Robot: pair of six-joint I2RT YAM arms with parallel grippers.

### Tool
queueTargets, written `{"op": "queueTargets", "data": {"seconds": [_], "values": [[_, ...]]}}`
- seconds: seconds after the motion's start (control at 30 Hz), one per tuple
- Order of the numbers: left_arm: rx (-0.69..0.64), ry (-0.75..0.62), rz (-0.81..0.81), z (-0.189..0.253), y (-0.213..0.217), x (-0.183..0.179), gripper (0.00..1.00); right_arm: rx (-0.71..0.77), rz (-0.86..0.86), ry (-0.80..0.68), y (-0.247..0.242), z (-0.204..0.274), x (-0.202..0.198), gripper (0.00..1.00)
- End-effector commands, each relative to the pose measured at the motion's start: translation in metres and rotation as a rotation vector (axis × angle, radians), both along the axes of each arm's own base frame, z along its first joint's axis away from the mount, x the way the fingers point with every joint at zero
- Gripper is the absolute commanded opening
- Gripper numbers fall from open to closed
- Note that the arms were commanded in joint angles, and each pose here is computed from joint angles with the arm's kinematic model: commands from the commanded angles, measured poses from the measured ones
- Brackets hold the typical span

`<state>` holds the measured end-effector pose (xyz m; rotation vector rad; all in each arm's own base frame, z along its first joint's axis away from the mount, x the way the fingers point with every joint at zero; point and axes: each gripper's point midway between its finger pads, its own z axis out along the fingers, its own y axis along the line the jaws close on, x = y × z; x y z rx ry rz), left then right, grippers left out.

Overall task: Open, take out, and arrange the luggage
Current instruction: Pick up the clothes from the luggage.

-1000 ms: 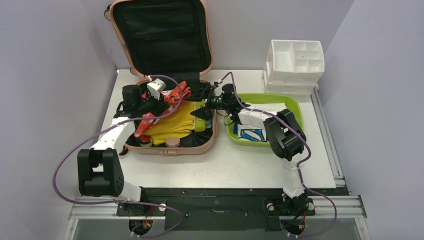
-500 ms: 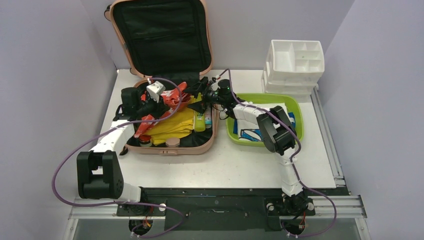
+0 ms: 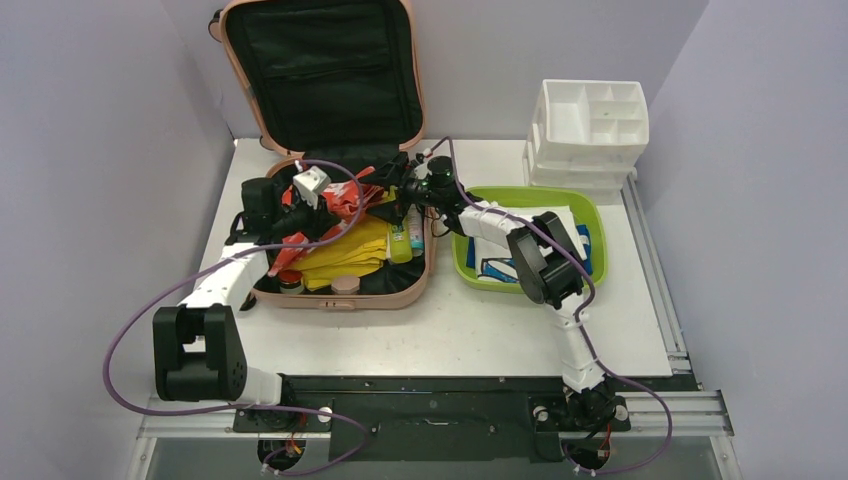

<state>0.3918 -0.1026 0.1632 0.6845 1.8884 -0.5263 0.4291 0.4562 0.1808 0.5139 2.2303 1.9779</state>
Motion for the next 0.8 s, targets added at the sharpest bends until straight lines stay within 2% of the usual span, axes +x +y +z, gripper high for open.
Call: {"op": "queueTargets", "data": {"seconds": [0.0,0.17,0.37,0.57,0.77], "values": [[-0.051,-0.134,-0.063,0.044,-0.012,-0.001,0.0,-0.073,0.048,0.018,0.013,-0.008,-0.013,0.89],[-0.061,-0.146,-0.044,0.048,-0.001,0.0,0.0,-0.109,0.026,0.04,0.012,-0.015,-0.012,0.89],[-0.048,-0.141,-0.158,0.042,-0.015,-0.016,0.0,-0.141,0.019,0.048,0.016,-0.021,-0.011,0.89],[-0.009,-0.078,-0.279,0.02,-0.031,-0.042,0.08,-0.153,0.022,0.058,0.019,-0.029,-0.013,0.89],[-0.002,-0.083,-0.255,0.022,-0.029,-0.041,0.09,-0.228,0.059,0.064,0.027,-0.051,-0.028,0.89]]}}
